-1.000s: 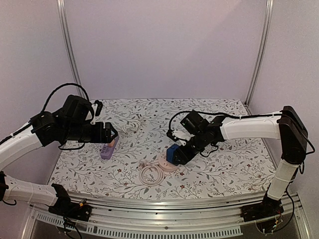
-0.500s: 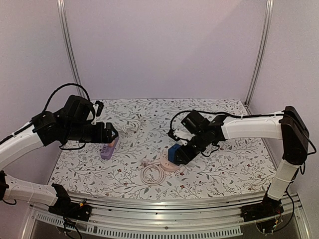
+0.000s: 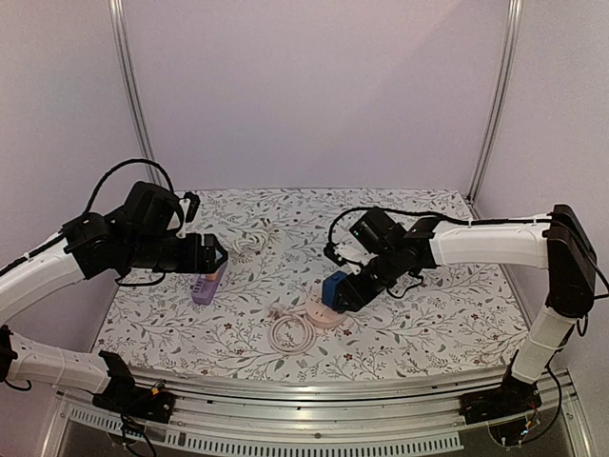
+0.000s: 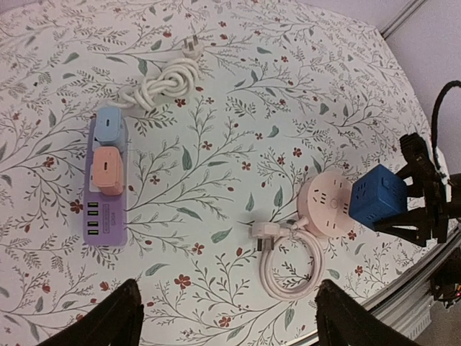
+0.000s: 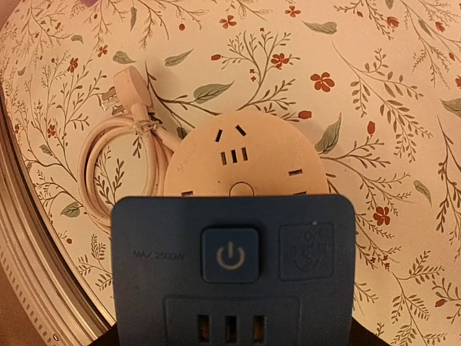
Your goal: Insert the plug
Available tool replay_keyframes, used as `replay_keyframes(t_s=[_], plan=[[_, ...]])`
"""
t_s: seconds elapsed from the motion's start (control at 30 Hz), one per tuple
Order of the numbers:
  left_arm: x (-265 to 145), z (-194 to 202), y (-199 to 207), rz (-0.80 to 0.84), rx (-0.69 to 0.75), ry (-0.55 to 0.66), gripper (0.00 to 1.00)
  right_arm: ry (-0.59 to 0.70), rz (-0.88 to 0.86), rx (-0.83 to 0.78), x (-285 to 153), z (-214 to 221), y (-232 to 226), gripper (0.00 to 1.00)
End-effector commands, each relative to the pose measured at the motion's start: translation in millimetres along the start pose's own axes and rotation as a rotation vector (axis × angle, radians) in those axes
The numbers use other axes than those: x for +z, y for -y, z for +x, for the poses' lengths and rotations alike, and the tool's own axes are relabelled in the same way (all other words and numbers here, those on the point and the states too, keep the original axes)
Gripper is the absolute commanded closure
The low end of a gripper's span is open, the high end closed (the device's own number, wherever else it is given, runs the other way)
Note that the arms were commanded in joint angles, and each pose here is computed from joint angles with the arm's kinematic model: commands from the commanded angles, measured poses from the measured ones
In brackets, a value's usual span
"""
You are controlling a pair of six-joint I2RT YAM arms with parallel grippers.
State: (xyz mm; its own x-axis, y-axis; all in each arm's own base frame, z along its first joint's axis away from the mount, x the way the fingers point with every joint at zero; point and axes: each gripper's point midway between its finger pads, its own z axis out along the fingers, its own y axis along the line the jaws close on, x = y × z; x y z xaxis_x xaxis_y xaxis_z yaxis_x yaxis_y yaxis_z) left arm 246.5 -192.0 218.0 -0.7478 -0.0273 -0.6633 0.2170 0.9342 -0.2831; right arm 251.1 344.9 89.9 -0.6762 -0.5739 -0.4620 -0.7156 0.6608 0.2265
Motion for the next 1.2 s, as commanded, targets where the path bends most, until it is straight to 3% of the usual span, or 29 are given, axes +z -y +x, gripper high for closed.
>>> replay_keyframes(t_s=[0.0,1.17], plan=[[2.5,2.1,2.6,0.0,0.014,-0.001,0.17,0.033,0.006,0.027,-6.2,-3.9,2.7,1.0],[8.0,3.6,3.8,-0.007,0.017,-0.011,0.17,-0.027,0.015,0.028,20.6,1.2,11.7,1.0]])
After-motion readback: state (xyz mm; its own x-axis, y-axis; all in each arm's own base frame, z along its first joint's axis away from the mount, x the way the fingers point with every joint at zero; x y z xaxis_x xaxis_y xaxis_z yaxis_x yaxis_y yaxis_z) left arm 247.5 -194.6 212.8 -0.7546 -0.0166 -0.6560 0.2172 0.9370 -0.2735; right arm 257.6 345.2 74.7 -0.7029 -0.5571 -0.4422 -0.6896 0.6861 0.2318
